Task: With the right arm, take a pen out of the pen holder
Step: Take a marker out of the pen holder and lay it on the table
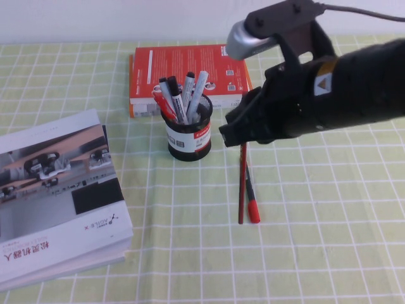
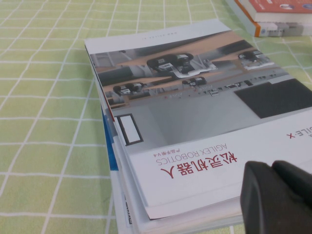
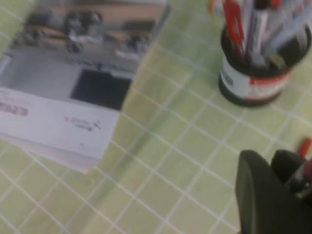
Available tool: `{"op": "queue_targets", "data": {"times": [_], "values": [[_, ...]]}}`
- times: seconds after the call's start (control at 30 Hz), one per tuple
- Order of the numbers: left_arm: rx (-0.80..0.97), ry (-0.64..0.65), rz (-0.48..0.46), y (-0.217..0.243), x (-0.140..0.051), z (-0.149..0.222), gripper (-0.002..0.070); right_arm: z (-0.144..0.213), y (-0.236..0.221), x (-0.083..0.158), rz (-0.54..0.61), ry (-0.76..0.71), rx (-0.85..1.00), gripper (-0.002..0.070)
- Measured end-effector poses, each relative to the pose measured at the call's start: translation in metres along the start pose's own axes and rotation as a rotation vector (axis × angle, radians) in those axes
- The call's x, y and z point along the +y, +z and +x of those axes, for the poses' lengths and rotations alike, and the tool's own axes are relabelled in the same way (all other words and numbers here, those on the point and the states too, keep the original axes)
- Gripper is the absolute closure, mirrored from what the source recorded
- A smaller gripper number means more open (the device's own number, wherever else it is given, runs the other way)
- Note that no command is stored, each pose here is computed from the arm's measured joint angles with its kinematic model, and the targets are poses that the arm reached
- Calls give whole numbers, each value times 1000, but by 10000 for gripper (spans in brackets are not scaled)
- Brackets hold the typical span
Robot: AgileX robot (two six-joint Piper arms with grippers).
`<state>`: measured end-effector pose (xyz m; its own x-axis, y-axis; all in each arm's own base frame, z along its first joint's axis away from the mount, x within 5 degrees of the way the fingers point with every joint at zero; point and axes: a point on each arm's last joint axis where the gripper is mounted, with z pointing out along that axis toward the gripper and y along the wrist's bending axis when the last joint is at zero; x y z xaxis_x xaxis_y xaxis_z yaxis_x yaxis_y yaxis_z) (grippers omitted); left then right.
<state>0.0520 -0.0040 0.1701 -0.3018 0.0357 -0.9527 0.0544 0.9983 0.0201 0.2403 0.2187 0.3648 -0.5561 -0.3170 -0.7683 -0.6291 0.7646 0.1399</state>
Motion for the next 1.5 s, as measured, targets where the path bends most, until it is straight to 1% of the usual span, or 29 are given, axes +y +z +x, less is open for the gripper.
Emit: {"op": "queue_targets", "data": {"times": [0.07, 0.27, 0.4, 0.53, 0.73, 0.87, 1.13, 1.27, 1.5], "values": [[0, 0, 0, 0, 0, 0, 680, -3, 7, -2, 26, 39, 59, 671], [0, 0, 0, 0, 0, 0, 680, -17, 41, -7, 88, 82, 251, 671], [0, 0, 0, 0, 0, 0, 680, -28, 70, -24, 123, 118, 330, 671], [0, 0, 0, 0, 0, 0, 680, -28, 97, -46, 147, 173, 405, 671], [0, 0, 0, 0, 0, 0, 680, -17, 142, -66, 106, 250, 489, 671], [0, 0, 0, 0, 0, 0, 680, -9, 165, -72, 73, 268, 529, 671], [0, 0, 0, 0, 0, 0, 680, -4, 192, -80, 60, 289, 540, 671], [0, 0, 0, 0, 0, 0, 680, 1, 201, -87, 66, 306, 538, 671], [0, 0, 0, 0, 0, 0, 680, 5, 209, -90, 70, 311, 531, 670]]}}
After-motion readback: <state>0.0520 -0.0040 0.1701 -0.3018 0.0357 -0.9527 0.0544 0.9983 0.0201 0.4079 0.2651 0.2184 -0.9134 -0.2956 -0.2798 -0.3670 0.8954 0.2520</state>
